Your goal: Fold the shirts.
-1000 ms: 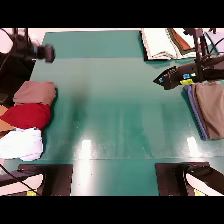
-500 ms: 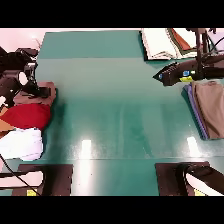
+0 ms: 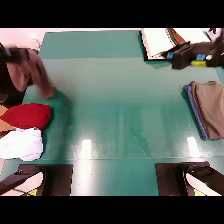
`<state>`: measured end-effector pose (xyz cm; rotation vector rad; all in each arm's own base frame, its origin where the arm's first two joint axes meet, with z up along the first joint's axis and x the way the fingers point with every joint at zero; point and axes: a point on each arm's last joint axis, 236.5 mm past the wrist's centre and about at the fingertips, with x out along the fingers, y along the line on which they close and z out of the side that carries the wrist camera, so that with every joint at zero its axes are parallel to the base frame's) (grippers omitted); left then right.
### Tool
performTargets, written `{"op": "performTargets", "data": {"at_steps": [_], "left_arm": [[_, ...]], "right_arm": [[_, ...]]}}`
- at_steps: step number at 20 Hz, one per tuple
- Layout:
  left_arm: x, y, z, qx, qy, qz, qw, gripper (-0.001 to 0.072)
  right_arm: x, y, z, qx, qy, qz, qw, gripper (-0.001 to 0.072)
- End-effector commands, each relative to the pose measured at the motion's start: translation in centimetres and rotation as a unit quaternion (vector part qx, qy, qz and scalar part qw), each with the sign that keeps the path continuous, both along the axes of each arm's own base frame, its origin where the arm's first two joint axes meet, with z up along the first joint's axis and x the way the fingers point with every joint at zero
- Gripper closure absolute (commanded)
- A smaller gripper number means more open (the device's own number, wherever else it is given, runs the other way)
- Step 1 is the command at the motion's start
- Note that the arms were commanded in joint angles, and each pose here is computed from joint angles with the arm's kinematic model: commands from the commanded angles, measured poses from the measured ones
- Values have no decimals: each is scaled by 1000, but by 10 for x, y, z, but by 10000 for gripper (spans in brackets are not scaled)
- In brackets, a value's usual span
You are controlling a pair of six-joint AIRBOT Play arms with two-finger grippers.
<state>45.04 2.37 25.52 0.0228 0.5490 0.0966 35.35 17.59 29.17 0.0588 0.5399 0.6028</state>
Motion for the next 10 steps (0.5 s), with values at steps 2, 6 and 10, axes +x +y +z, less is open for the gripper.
{"op": "performTargets", "data": {"at_steps": [2, 6, 10], "left_arm": [[-75, -76, 140, 8, -148, -109, 983, 682], [-102, -178, 104, -6, -78, -251, 965, 682], [-123, -307, 27, -10, 23, -394, 919, 680]], "right_arm": [[5, -17, 77, 25, -96, -29, 995, 692], [8, -41, 108, 16, -115, -52, 992, 692], [5, -56, 121, 7, -120, -65, 991, 693]]}}
